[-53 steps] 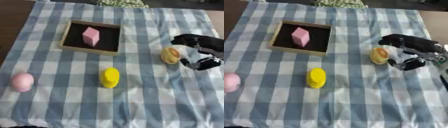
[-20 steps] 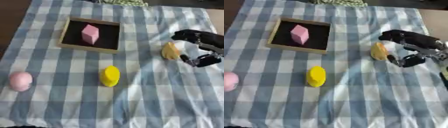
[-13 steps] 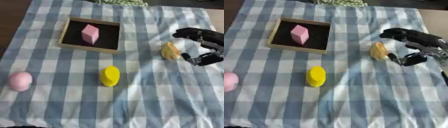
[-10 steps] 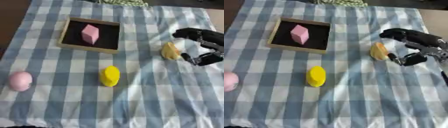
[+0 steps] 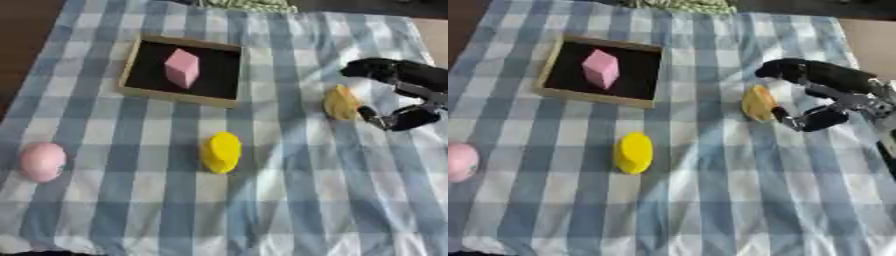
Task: Pick up objects on the table and place them in the box.
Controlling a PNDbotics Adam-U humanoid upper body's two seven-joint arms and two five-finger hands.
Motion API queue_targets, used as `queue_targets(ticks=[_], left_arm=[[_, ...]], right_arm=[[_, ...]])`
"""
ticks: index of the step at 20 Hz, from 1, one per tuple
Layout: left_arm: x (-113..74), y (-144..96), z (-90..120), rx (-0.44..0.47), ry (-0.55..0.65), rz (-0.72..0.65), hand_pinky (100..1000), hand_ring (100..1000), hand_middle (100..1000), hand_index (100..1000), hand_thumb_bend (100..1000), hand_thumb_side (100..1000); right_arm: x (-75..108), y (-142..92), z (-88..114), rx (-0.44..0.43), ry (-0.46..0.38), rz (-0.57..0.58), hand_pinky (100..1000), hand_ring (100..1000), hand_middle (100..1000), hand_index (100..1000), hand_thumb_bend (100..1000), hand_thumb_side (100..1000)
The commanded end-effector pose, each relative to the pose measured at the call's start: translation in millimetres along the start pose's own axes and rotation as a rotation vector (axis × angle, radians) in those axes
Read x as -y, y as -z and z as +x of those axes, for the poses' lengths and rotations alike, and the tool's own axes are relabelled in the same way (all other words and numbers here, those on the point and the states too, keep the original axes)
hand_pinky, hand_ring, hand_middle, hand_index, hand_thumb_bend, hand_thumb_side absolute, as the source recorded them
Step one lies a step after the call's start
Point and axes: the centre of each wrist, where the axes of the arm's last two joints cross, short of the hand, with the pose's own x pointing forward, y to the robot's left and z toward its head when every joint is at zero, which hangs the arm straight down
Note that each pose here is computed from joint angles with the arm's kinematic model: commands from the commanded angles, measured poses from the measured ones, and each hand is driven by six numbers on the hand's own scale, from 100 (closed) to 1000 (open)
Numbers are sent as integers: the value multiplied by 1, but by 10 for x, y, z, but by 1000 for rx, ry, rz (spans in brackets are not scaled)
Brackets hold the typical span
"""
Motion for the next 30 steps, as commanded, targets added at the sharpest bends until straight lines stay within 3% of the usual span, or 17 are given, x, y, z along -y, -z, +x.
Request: queue_targets(ticks=[1,14,15,16,23,30], left_arm=[[-38,42,71,15,23,-20,793,960,820,839,100,565],[-40,37,70,12,22,-22,794,961,822,839,100,565],[-43,35,71,12,23,-21,794,961,822,839,100,565],[-45,34,71,11,25,-20,794,961,822,839,100,565],[-54,27,76,9,30,-16,795,962,823,840,100,565],[-51,26,75,8,28,-15,795,963,824,840,100,565]], right_arm=[[99,-24,-35,100,-82,143,1000,1000,931,1000,100,264],[80,-22,-34,88,-60,168,1000,1000,923,1000,100,263],[95,-27,-30,90,-60,161,1000,1000,914,1000,100,327],[118,-34,-24,93,-60,150,1000,1000,909,1000,100,251],[311,-96,65,122,-58,72,1000,1000,885,1000,100,234],[283,-75,135,139,-30,104,1000,1000,882,1000,100,234]])
